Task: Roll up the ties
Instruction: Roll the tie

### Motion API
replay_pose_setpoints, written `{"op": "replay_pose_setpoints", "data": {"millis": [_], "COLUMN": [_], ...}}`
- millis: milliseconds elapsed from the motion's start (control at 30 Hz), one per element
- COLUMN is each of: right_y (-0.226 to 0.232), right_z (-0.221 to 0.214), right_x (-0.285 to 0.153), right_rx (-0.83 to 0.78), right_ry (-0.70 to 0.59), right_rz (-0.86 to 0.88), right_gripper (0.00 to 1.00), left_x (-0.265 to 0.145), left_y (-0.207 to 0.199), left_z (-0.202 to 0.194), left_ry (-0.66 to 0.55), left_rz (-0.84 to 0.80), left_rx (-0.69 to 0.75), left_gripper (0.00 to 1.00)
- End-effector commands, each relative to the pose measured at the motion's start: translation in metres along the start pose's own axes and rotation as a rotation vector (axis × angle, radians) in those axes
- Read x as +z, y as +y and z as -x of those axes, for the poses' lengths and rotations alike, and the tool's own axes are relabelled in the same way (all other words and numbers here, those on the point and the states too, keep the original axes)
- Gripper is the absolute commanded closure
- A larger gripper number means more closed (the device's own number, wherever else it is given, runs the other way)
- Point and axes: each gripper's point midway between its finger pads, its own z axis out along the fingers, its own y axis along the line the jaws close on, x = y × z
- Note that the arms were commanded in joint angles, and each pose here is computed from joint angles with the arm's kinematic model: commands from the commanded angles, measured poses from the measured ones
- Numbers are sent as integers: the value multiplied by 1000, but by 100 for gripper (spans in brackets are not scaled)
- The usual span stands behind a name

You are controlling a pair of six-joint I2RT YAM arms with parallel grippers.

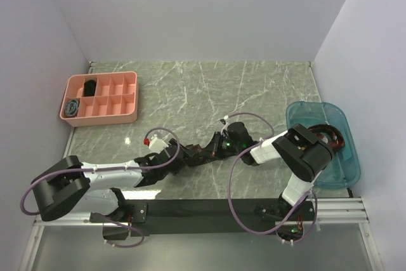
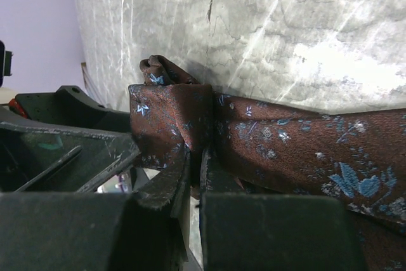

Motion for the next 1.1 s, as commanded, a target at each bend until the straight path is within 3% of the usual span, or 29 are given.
{"op": "replay_pose_setpoints", "data": {"millis": [0,67,267,400,533,600,667,833,1067], "right_y": [-66,-68,-69,-54,-32,-28,-36,-59,-80], "right_z": [-33,-32,-30,-21,0,11,14,19,26], "right_x": [-7,-7,-8,-8,-20,-26,-36,-60,-53], "right_rx": [91,101,112,62,-19,-71,-82,-83,-23], "right_ry": [81,81,77,53,-15,-52,-70,-130,-123], "right_rz": [-224,-230,-222,-170,-163,-195,-267,-424,-490], "right_gripper": [100,100,100,100,79,72,71,76,78], "left_x": [4,6,8,8,7,7,5,3,4], "left_y": [-11,-16,-14,-19,-19,-17,-16,-21,-26], "left_z": [1,2,-3,-3,4,8,13,28,41], "left_ry": [1,2,20,17,-17,-36,-60,-124,-155], "left_rz": [-44,-45,-41,-50,-35,-22,-17,-6,0], "left_rx": [4,18,45,71,108,116,124,165,190], "left_gripper": [32,35,59,88,99,99,99,99,99]}}
